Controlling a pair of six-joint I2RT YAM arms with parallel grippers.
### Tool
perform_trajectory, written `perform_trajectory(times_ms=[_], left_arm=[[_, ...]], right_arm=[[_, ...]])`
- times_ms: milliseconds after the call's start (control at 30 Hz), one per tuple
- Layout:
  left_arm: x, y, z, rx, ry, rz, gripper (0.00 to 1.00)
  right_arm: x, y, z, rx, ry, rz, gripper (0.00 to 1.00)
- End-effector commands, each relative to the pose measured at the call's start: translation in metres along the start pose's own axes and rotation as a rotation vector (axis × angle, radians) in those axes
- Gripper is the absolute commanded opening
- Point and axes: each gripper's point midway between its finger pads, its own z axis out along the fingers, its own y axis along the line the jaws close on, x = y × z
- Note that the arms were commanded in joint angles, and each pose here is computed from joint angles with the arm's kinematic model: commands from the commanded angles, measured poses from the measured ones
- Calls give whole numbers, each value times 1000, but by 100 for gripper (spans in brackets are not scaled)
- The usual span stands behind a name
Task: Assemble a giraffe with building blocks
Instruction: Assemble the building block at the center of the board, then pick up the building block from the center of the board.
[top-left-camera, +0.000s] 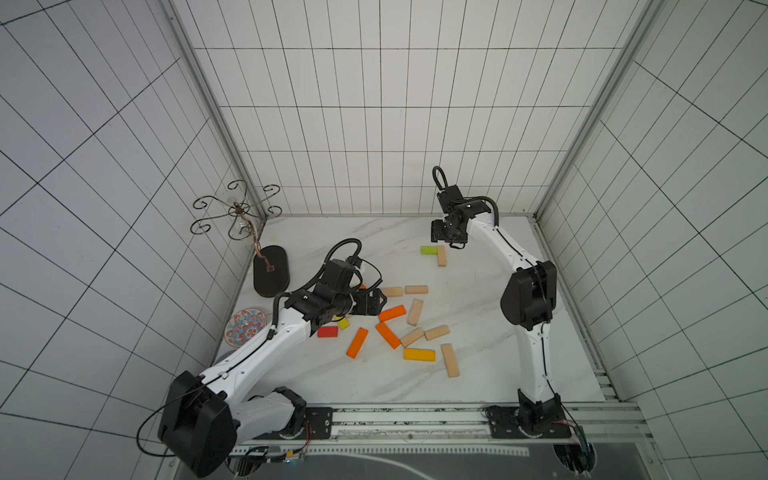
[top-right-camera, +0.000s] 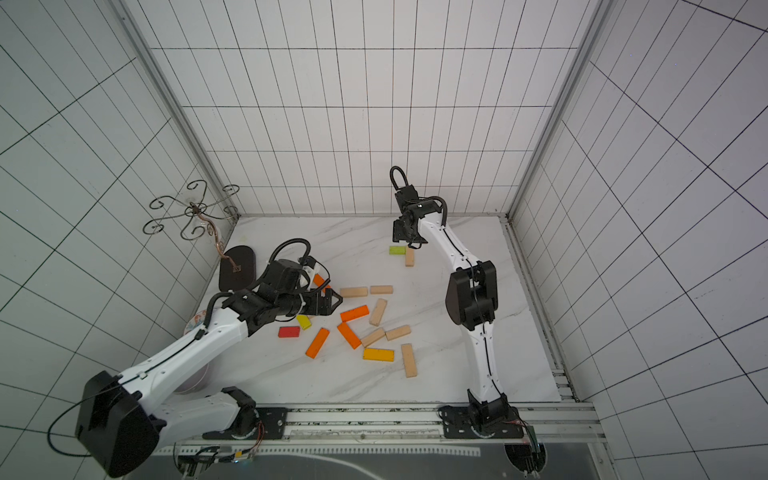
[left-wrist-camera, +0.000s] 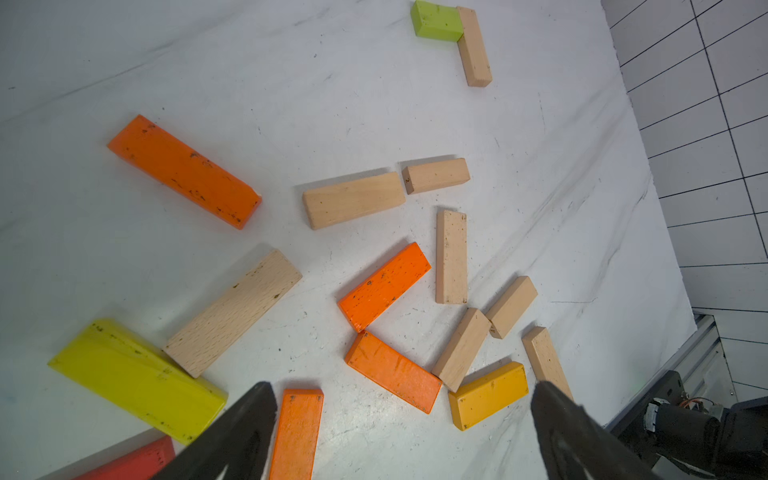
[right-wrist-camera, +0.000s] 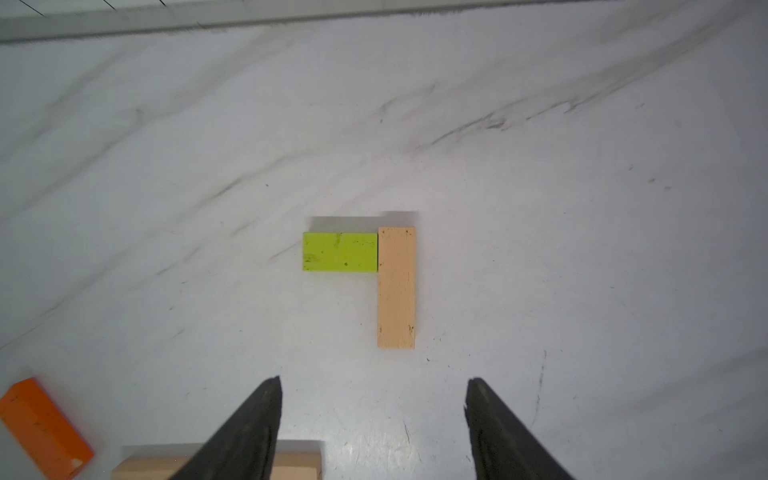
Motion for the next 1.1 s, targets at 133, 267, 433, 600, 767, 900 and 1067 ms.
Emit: perform_trajectory(times_ms=[133, 267, 433, 600, 767, 900, 1067], left_arm=[[1, 1, -26, -21, -47, -19, 96], [6, -4, -30, -16, -41, -19, 96], [14, -12, -30, -22, -33, -7, 96], [25, -21, -24, -25, -24, -4, 96], [32, -33, -20, -19, -20, 6, 96], [34, -38, -18, -19, -18, 12, 96], [36, -40, -17, -15, -14, 11, 96]], right_arm=[[37, 4, -69, -102, -114, -147, 65], [70, 4, -82, -150, -190, -225, 63], [120, 5, -80, -175, -154, -287, 62], [168, 12, -64, -200, -108, -394, 61], [176, 23, -55, -245, -199, -482, 60], [174, 37, -46, -289, -224, -566, 60], [172, 51, -29, -312, -240, -663, 60]])
